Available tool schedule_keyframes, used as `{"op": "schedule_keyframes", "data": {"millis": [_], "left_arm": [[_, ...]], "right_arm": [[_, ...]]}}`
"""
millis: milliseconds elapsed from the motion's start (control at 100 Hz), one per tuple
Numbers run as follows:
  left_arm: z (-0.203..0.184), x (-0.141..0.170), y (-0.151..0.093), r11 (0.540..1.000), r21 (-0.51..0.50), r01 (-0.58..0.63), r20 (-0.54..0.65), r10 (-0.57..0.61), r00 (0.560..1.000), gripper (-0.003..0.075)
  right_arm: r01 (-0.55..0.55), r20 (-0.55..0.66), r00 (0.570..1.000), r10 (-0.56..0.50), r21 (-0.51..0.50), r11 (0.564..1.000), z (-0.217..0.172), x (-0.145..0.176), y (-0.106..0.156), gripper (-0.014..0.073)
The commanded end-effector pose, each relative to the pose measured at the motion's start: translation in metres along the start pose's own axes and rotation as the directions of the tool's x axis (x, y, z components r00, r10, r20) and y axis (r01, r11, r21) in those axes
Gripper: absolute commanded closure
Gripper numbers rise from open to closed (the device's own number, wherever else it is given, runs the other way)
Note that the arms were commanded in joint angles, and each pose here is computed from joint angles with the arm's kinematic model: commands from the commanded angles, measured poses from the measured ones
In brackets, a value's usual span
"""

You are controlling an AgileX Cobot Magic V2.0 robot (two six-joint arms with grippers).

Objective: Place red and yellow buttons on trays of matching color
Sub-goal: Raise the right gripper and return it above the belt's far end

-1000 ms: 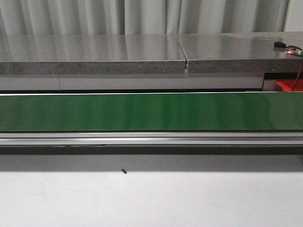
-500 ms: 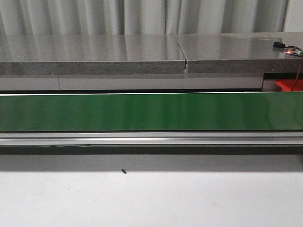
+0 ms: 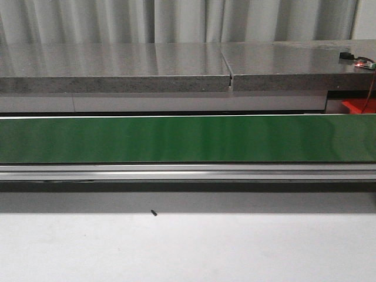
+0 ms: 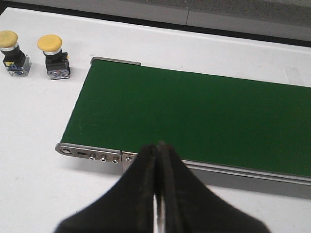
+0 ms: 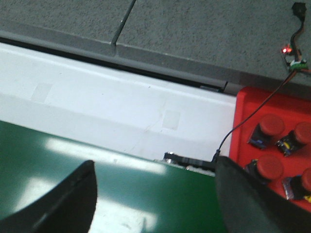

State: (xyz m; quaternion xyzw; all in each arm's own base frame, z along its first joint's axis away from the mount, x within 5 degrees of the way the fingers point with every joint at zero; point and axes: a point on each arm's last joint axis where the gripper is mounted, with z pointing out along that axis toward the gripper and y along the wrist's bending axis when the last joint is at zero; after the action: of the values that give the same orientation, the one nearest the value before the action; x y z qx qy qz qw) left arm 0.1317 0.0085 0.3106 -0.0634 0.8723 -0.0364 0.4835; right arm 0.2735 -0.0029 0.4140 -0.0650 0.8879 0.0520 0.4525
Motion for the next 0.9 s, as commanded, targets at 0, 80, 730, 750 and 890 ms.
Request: {"op": "schedule_keyframes", "data": {"millis": [0, 80, 730, 750, 890], "left_arm": [[-0.006, -0.014, -0.002, 1.000, 0.007, 0.009, 0.098, -0.010, 0.995, 0.0741], [-0.006, -0.014, -0.002, 1.000, 0.007, 0.009, 0.098, -0.010, 0.995, 0.0741], [-0.006, -0.014, -0.002, 1.000, 0.007, 0.009, 0.098, -0.010, 0.995, 0.0741], [-0.006, -0.014, -0.002, 1.000, 0.007, 0.009, 0.098, -0.010, 0.995, 0.0741], [-0.006, -0.014, -0.002, 1.000, 0.007, 0.009, 0.098, -0.010, 0.995, 0.0741]], "right_arm": [[-0.013, 0.115, 0.993, 0.012, 0.008, 1.000, -0.027, 0.013, 0.011, 0.0078], [-0.039, 0.090, 0.995, 0.040, -0.014, 0.999, -0.036, 0.041, 0.017, 0.0078], [-0.025, 0.110, 0.994, 0.027, -0.014, 1.000, -0.081, 0.118, 0.035, 0.0664], [-0.025, 0.110, 0.994, 0.027, -0.014, 1.000, -0.081, 0.118, 0.035, 0.0665], [-0.025, 0.110, 0.994, 0.027, -0.014, 1.000, -0.081, 0.118, 0.035, 0.0664]]}}
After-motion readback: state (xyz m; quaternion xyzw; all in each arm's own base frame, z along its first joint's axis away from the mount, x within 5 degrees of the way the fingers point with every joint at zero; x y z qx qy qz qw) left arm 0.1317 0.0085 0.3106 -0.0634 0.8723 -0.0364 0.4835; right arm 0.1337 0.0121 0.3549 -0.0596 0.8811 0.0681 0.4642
